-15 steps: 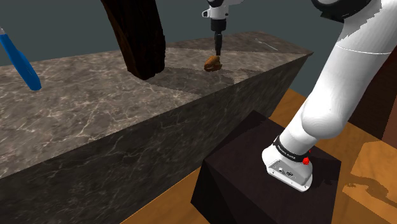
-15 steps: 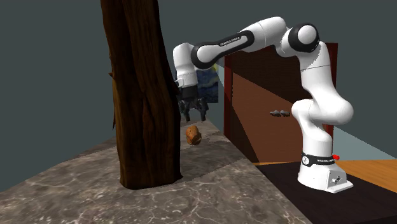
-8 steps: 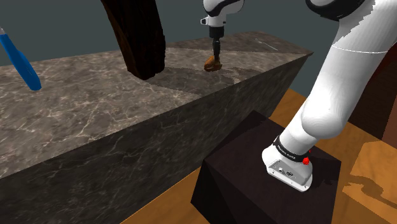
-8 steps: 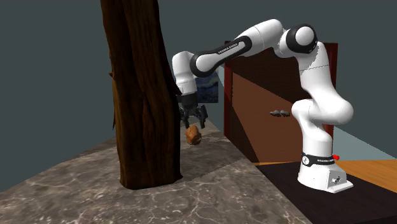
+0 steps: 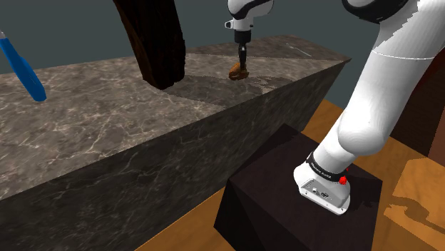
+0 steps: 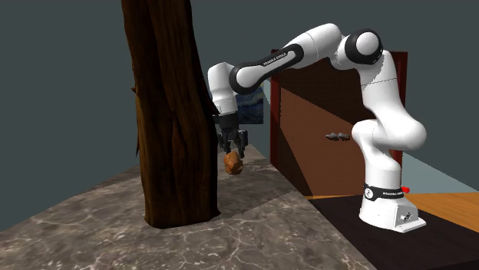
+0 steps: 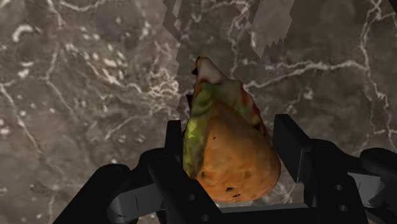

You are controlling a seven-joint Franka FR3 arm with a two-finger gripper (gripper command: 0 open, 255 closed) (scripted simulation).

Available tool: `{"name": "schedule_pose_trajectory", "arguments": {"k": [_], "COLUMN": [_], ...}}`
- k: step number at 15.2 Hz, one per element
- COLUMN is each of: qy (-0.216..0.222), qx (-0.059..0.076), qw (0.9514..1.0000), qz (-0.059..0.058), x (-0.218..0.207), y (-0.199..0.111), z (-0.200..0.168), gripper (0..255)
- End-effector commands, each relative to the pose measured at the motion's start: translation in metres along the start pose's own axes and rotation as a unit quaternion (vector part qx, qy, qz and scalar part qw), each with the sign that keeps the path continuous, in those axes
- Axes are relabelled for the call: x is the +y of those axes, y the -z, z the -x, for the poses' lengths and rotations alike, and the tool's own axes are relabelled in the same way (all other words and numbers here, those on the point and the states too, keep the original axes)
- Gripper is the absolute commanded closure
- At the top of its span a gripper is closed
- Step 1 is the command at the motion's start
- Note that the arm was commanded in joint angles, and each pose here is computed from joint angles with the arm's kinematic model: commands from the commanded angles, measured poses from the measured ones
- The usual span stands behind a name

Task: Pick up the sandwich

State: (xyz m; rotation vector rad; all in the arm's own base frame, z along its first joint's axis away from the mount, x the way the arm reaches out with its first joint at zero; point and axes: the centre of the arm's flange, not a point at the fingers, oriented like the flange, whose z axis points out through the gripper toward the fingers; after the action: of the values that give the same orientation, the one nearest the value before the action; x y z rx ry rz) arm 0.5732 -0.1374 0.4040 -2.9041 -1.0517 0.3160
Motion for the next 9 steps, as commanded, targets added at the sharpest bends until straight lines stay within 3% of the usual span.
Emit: {"name": "schedule_pose_trajectory", "arguments": {"k": [1,9], "qy": [0.0,0.0], "qx": [-0.001,0.0], "qw": [1.0,1.0], "qz": [-0.001,-0.001], "x": [0.0,-0.004], "y": [-0.001,0.03], "z": [-0.001,0.005], "gripper": [255,255]}}
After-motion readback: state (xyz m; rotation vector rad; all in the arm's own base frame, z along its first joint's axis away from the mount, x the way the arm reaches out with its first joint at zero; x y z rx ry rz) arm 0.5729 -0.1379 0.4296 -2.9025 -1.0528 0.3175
